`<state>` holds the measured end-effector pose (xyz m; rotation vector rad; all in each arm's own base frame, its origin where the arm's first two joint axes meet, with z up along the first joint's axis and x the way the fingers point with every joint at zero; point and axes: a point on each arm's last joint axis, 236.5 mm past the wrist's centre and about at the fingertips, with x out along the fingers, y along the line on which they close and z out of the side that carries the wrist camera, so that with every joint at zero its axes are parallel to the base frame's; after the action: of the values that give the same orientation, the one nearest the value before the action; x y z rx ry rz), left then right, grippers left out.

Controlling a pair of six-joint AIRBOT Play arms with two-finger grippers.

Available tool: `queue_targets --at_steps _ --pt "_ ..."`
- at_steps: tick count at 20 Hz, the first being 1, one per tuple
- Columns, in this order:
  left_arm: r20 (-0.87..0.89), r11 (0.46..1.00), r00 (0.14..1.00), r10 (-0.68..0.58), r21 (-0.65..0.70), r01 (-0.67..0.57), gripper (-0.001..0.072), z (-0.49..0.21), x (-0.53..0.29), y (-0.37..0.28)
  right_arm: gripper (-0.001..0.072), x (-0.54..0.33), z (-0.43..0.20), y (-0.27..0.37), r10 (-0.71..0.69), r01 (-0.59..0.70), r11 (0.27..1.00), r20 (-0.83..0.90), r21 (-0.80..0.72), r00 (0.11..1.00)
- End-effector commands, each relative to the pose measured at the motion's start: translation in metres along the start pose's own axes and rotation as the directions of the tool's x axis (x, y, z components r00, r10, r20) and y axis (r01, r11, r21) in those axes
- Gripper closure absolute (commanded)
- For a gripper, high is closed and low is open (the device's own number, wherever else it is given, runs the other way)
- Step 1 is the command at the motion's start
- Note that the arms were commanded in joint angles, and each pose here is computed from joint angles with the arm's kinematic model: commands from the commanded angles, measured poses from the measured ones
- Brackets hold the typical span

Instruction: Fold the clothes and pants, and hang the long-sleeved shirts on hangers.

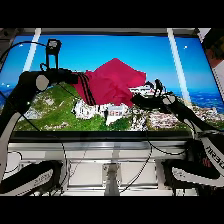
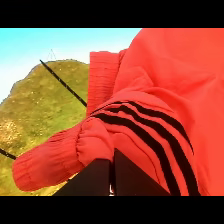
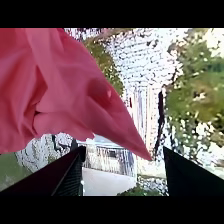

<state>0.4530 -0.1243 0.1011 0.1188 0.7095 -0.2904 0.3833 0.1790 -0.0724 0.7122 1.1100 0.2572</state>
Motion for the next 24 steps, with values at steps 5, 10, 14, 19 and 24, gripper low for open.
queue_targets --at_steps 5,10,14,19,24 --pt "-0.001 1.000 1.000 0.001 0.000 -0.001 0.0700 0.000 0.000 0.001 0.0165 0.021 -0.030 -0.009 -0.002 0.007 0.999 -0.138 0.039 0.990" --pt "-0.001 1.000 1.000 0.001 0.000 -0.001 0.0699 0.000 0.000 0.001 0.0166 0.026 -0.015 -0.018 -0.031 0.035 0.999 -0.077 0.041 0.997" --pt "-0.004 1.000 1.000 0.001 0.000 -0.001 0.0700 -0.001 0.002 0.001 0.0169 0.029 0.007 0.000 -0.002 0.003 1.000 -0.049 0.023 0.999" --pt "-0.017 1.000 1.000 0.001 0.000 -0.001 0.0700 -0.005 0.006 0.001 0.0712 0.030 -0.003 0.028 0.073 -0.071 0.997 -0.160 0.018 0.984" --pt "-0.030 0.992 0.996 0.081 0.101 -0.078 0.0700 -0.009 0.008 0.020 0.0708 -0.006 -0.030 0.050 0.153 -0.148 0.988 -0.306 0.039 0.940"
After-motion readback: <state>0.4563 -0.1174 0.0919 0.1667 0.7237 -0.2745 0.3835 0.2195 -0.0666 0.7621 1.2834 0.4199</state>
